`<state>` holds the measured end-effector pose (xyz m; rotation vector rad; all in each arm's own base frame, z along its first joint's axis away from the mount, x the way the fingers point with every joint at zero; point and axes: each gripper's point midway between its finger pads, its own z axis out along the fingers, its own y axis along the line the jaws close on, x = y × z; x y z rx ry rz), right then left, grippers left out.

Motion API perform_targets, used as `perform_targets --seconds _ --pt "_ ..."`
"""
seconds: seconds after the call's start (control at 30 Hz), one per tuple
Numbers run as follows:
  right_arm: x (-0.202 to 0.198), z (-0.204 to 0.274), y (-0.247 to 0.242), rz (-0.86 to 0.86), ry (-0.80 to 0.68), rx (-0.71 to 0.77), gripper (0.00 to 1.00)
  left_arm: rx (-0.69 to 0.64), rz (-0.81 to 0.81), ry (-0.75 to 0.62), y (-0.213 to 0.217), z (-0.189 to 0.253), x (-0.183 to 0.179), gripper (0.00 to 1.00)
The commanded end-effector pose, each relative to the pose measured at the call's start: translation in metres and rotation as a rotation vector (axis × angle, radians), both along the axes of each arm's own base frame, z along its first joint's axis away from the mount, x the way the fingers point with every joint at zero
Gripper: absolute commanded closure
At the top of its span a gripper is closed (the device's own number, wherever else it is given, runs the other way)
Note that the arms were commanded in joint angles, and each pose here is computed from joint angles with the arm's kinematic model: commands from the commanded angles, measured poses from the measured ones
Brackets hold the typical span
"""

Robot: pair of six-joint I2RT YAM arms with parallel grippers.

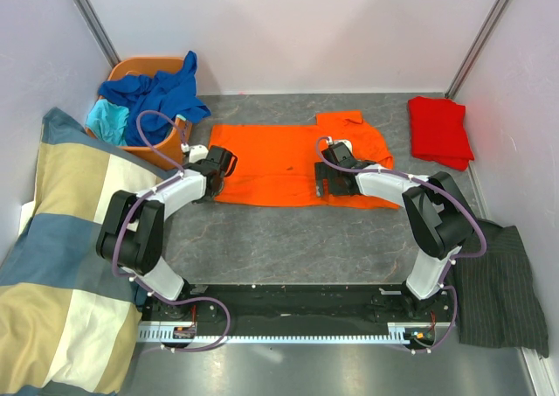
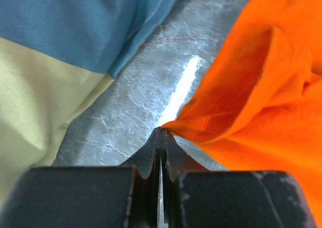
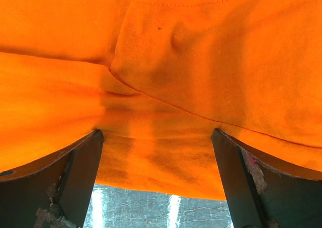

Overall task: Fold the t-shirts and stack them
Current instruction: Fold the flattened tshirt in 1/3 of the way

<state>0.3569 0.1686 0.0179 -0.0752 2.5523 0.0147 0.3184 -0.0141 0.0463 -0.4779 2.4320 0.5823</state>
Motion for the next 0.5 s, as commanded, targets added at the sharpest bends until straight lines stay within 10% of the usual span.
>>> perform_targets --seconds 0.0,0.47 --pt "-0.047 -0.041 -0.034 0.016 0.203 -0.159 0.02 0.074 0.032 0.001 0.02 0.007 0.0 0.98" --pt "-0.048 -0.042 -0.033 0.02 0.209 -0.155 0.02 0.171 0.163 0.02 0.048 0.016 -0.011 0.91"
